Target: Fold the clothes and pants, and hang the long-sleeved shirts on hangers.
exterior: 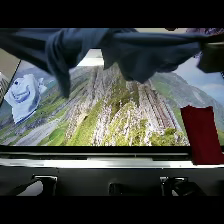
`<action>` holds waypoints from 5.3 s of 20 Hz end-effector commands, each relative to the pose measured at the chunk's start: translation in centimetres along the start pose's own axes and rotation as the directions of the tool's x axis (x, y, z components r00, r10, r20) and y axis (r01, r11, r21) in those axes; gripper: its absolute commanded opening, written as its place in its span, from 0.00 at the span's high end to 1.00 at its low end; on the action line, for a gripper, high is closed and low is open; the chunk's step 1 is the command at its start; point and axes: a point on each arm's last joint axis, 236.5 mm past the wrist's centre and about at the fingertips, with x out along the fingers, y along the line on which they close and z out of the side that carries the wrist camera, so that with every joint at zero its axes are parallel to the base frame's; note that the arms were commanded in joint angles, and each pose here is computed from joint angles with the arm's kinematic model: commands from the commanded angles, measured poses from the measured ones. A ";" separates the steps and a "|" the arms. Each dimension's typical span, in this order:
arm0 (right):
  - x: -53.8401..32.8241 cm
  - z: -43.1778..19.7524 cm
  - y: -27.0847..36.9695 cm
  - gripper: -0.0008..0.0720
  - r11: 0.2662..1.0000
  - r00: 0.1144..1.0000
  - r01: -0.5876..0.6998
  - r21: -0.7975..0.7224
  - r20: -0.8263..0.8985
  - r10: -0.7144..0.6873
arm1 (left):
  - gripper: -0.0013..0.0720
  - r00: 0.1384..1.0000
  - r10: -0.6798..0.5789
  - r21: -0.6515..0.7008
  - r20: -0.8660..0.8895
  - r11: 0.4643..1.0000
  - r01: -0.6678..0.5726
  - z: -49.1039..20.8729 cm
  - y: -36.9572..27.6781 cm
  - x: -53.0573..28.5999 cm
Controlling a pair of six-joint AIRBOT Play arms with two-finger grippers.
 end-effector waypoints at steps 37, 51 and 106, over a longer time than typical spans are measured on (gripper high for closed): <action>24.8 -33.2 1.8 0.95 0.996 0.624 0.043 0.081 -0.781 0.037 | 0.06 0.576 -0.402 -0.631 -0.712 0.726 -0.273 -46.4 4.2 16.9; 24.4 -33.5 1.8 0.95 0.996 0.609 0.045 0.080 -0.792 0.036 | 0.17 0.487 -0.414 -0.588 -0.769 0.757 -0.284 -50.8 0.5 17.1; 27.7 -30.5 -1.1 0.95 0.991 0.661 0.133 -0.010 -0.744 -0.096 | 0.13 0.682 0.006 -0.300 -0.731 0.895 -0.329 -32.4 14.8 18.5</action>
